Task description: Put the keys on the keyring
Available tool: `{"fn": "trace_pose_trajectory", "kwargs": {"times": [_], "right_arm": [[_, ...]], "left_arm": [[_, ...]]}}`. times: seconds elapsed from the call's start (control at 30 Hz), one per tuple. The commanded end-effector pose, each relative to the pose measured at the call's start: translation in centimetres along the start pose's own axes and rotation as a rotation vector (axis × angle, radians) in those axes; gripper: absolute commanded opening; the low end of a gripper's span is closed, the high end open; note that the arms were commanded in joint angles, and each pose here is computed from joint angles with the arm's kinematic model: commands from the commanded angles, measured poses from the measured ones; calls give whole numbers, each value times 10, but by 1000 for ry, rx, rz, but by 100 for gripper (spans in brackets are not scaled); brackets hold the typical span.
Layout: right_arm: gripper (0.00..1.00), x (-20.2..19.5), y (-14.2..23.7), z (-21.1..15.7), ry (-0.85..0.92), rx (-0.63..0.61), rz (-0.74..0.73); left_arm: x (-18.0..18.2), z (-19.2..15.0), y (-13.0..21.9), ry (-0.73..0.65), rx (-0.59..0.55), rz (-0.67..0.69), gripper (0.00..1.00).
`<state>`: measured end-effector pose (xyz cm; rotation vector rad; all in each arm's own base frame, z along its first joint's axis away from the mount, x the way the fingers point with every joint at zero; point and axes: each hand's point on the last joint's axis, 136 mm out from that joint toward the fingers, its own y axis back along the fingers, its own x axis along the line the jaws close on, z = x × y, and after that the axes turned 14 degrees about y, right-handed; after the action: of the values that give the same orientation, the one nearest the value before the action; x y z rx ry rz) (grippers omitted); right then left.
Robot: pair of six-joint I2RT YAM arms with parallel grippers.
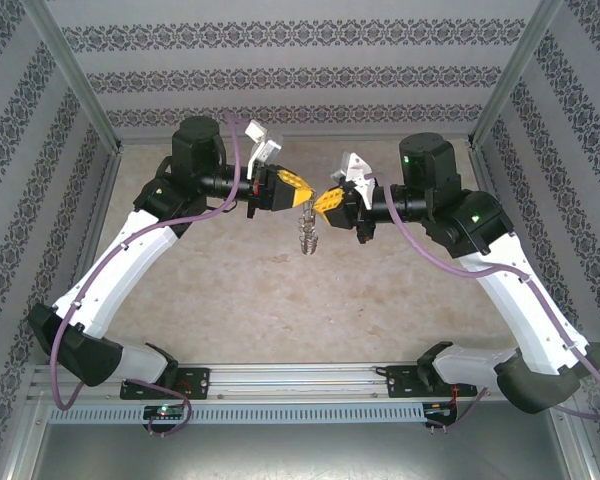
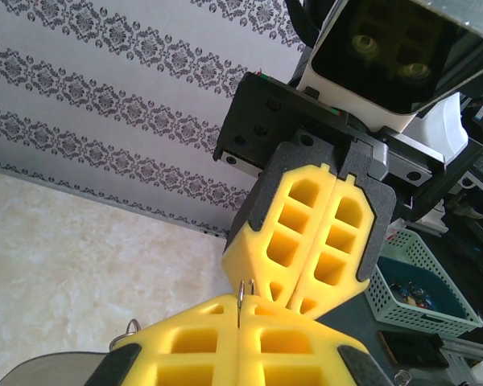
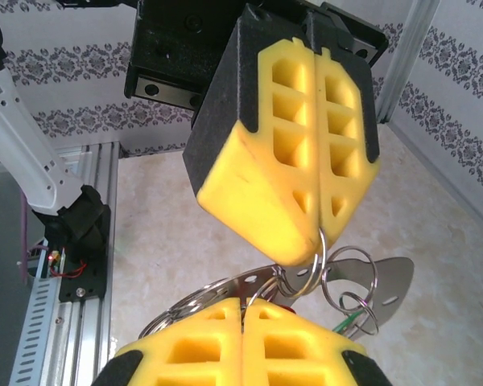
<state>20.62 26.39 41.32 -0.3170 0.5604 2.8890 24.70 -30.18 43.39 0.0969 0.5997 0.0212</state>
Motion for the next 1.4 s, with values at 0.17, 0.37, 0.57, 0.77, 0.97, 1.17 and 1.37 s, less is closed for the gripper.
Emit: {"fn": "trace_pose_trajectory", "kwargs": {"times": [0.17, 0.37, 0.57, 0.77, 0.97, 1.17, 1.37], "right_arm": [[0, 10, 15, 5, -45, -58, 9], [0, 7, 20, 1, -65, -59, -13], [0, 7, 22, -5, -77, -50, -24], [19, -3, 29, 8, -62, -81, -72], [31, -30, 35, 33, -126, -164, -145], [35, -41, 37, 63, -255, -279, -35], [27, -25, 32, 68, -244, -280, 106]], "left_arm": [[-7, 19, 5, -88, -64, 18, 0], [-7, 22, 7, -97, -71, 17, 0], [-6, 25, 8, -102, -79, 18, 0], [-5, 27, 8, -111, -77, 23, 0], [-6, 27, 10, -156, -77, 54, 0], [-18, 33, 14, -191, -100, 32, 0], [-25, 35, 16, -220, -137, 9, 0]]}}
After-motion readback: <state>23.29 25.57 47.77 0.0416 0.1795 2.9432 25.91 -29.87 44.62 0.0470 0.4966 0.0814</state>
